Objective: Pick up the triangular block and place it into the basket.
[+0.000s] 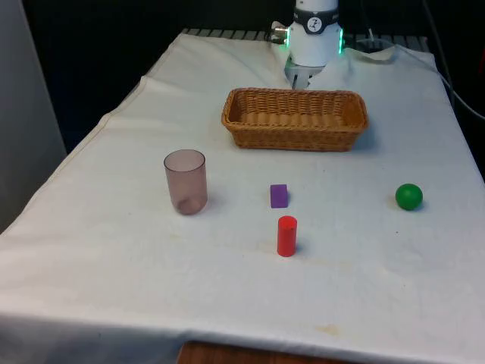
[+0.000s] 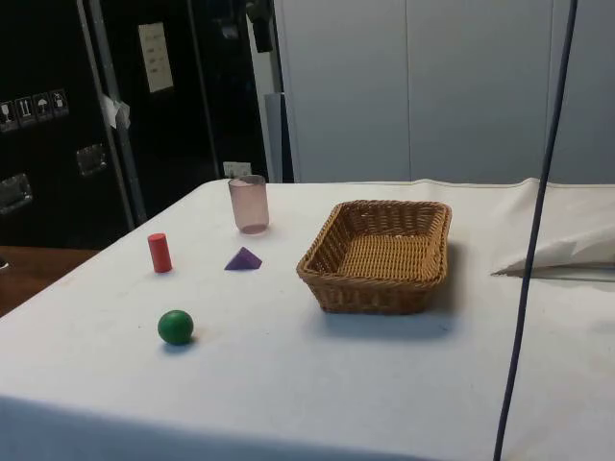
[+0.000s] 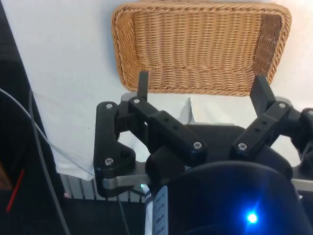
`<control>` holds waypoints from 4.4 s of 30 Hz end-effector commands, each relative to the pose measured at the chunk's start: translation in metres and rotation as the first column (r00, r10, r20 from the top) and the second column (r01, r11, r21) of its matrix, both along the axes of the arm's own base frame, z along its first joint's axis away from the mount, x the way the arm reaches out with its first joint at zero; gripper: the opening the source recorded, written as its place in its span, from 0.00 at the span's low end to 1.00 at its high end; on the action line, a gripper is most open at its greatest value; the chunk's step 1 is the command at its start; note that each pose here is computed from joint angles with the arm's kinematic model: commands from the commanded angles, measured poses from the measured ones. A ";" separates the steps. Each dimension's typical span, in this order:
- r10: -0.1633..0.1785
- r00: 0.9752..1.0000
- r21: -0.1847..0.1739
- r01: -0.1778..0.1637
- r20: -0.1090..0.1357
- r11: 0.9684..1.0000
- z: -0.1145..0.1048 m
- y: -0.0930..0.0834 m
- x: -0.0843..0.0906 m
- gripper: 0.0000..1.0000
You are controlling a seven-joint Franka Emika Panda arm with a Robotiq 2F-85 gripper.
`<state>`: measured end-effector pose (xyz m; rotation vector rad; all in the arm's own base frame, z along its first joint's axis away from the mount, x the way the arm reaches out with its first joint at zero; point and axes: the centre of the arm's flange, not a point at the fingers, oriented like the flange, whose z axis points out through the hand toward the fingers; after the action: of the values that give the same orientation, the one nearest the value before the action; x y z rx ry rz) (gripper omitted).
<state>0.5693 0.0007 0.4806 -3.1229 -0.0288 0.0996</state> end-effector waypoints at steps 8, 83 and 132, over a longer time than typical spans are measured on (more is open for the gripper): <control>-0.002 1.000 -0.008 0.002 0.013 1.000 -0.014 0.014 0.012 1.00; 0.124 0.983 -0.104 -0.110 0.134 0.988 -0.198 -0.024 0.059 1.00; 0.092 0.985 -0.048 -0.086 0.145 0.995 -0.314 -0.024 0.063 0.48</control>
<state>0.6313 -0.0241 0.1664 -3.1740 -0.1692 -0.1132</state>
